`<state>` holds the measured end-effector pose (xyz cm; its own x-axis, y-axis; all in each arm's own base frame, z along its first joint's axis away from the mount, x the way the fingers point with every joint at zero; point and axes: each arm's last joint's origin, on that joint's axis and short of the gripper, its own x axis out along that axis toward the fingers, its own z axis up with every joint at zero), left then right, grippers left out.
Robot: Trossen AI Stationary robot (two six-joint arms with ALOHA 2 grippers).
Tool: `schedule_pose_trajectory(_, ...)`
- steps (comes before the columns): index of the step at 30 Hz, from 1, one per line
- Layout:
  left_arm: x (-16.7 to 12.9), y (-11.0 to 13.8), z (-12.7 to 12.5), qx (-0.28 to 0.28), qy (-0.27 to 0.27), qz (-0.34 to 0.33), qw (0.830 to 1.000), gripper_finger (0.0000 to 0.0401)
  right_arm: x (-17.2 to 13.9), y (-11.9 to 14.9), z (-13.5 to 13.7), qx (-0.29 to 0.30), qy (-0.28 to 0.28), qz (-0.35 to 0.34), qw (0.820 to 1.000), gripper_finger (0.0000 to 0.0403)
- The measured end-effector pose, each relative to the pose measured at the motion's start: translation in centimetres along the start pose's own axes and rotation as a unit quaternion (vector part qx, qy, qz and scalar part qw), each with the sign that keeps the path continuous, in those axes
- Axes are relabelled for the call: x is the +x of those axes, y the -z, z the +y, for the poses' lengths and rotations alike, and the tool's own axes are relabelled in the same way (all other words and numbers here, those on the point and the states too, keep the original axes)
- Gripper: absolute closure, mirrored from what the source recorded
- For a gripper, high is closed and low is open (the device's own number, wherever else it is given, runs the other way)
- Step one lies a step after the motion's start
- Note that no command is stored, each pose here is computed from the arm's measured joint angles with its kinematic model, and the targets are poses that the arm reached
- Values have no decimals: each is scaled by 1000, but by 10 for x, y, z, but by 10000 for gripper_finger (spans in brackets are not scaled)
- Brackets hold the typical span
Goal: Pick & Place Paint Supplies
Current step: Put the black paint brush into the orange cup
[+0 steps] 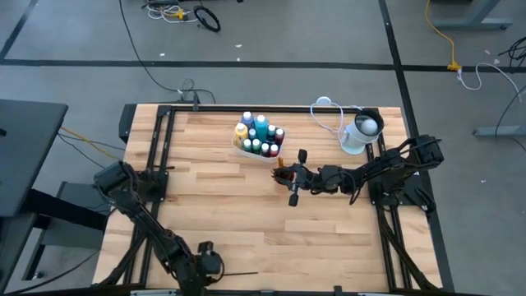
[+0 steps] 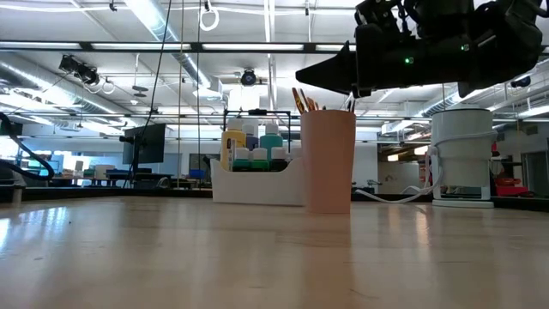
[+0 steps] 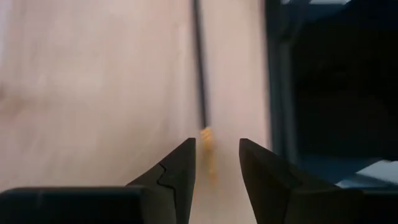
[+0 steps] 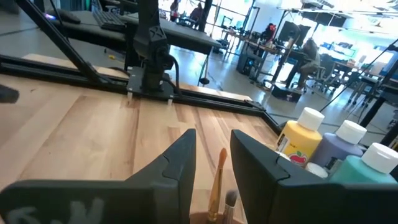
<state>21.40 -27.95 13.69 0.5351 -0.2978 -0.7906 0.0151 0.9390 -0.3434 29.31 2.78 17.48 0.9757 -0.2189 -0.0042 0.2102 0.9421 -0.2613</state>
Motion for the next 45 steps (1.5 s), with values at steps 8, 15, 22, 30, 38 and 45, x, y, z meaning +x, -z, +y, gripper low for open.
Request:
schedule_pose_trajectory(8,4,7,4,31,-36,7,999,269,0,-1,0,-3,0,-3,1000,298)
schedule_pose_trajectory(15,21,26,3,78,-73,5,994,269,0,-1,1,-3,-11,-6,1000,298)
schedule_pose_trajectory(22,18,41,0,170,-127,-32,977,302,0,-1,1,-3,-25,-10,1000,298)
schedule_pose_trajectory(30,19,36,9,179,-158,-27,971,392,0,-1,1,-3,-25,-10,1000,298)
schedule_pose_trajectory(38,23,15,24,100,-186,-51,976,396,0,-3,3,25,-62,-24,997,298)
schedule_pose_trajectory(45,0,-16,38,195,-259,-91,941,398,-2,-14,5,69,-139,-90,984,298)
